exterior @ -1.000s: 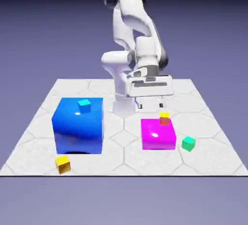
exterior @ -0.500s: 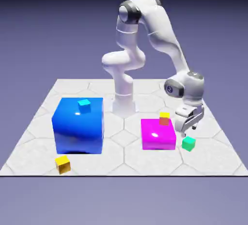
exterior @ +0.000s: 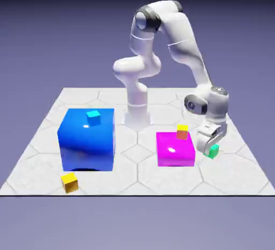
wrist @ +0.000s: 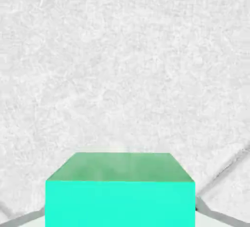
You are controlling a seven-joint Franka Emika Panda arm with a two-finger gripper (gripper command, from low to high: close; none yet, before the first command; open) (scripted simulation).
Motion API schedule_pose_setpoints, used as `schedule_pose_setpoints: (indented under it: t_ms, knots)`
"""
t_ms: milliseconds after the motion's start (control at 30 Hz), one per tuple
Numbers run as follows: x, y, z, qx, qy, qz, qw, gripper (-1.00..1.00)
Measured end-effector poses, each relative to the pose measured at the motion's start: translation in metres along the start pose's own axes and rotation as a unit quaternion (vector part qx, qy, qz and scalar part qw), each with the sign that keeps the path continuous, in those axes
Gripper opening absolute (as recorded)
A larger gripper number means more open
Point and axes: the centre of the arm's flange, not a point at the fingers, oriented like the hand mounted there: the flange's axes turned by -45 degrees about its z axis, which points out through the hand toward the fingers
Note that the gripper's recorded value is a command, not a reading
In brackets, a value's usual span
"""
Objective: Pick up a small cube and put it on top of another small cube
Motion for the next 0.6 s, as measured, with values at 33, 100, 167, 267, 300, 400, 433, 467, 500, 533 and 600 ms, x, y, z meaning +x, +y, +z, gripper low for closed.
schedule_pose_setpoints:
  t_ms: [33,100,167,267,300,400,433,467,500,533,600]
  knots:
    - [-0.006,0.001,-0.008,-0.005,-0.002,-0.009,1.000,-1.00]
    - [-0.017,0.003,-0.024,-0.012,-0.005,-0.027,1.000,-1.00]
    - [-0.030,0.005,-0.039,-0.018,-0.007,-0.045,0.999,-1.00]
    - [-0.050,0.006,-0.060,-0.022,-0.010,-0.071,0.997,-1.00]
    - [-0.056,0.007,-0.067,-0.022,-0.011,-0.079,0.997,-1.00]
    - [-0.078,0.006,-0.085,-0.020,-0.010,-0.105,0.994,-1.00]
    - [-0.085,0.006,-0.091,-0.019,-0.010,-0.113,0.993,-1.00]
    - [-0.092,0.006,-0.096,-0.016,-0.009,-0.122,0.992,-1.00]
    - [-0.100,0.005,-0.101,-0.014,-0.008,-0.131,0.991,-1.00]
    - [-0.107,0.004,-0.105,-0.011,-0.006,-0.140,0.990,-1.00]
    - [-0.122,0.002,-0.113,-0.003,-0.003,-0.158,0.987,-1.00]
